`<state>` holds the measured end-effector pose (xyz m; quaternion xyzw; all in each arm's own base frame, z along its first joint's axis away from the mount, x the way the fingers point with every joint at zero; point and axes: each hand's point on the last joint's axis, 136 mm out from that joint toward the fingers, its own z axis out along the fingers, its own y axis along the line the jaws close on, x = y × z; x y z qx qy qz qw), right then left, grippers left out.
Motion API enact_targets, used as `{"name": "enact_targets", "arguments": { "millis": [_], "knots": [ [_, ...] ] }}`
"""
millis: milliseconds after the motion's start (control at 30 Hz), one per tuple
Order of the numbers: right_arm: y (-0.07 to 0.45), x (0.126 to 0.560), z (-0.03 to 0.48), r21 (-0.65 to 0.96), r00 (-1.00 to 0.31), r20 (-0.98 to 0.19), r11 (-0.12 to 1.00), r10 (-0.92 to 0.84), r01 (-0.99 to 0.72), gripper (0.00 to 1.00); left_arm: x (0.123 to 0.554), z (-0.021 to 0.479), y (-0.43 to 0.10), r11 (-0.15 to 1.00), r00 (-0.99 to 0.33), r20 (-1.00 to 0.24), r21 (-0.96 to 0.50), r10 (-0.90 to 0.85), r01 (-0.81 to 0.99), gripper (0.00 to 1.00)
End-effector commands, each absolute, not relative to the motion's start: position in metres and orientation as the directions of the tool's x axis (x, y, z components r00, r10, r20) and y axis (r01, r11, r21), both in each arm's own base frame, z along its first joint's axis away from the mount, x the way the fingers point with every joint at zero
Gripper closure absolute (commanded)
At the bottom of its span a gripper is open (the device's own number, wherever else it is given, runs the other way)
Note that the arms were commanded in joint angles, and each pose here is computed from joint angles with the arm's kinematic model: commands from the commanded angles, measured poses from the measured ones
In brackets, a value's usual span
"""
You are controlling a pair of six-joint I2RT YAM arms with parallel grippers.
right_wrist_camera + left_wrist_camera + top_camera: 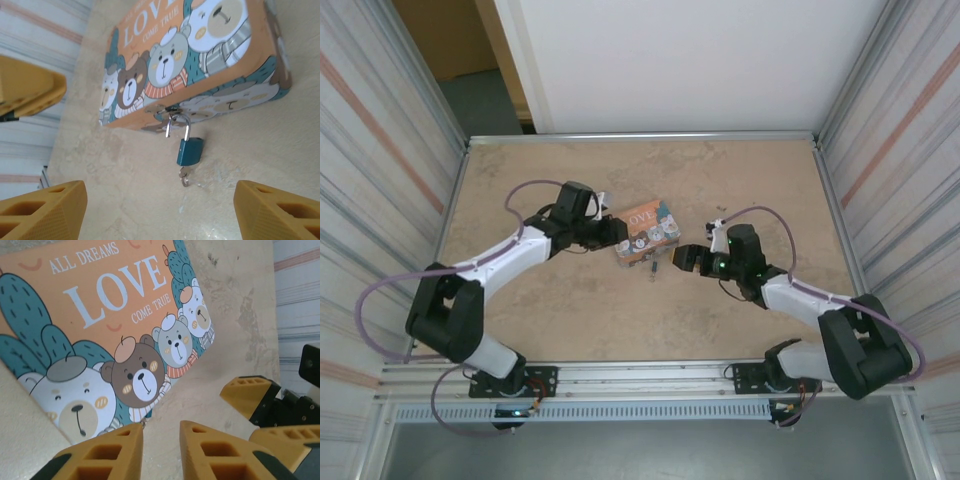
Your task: Unlock a padlock with a key
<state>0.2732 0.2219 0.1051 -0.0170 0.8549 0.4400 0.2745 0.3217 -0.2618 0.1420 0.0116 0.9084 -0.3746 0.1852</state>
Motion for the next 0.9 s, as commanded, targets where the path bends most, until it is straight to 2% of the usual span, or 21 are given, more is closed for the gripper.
{"name": "enact_targets", "arguments": {
  "millis": [0, 300, 867],
  "knots": [
    [0.235, 0.278, 0.104, 0.740, -0.848, -0.492, 0.607, 0.196, -0.289, 0.28, 0.334, 0.153, -0.272, 0.679, -0.929, -0.356, -0.706, -0.099, 0.199, 0.78],
    [0.258, 0.295, 0.088, 0.722, -0.843, -0.516, 0.609, 0.156, -0.329, 0.38, 0.351, 0.124, -0.270, 0.712, -0.948, -0.307, -0.683, -0.082, 0.160, 0.85],
    [0.280, 0.313, 0.066, 0.734, -0.860, -0.494, 0.591, 0.127, -0.335, 0.38, 0.346, 0.089, -0.264, 0.739, -0.969, -0.235, -0.666, -0.073, 0.106, 0.89]
  ]
}}
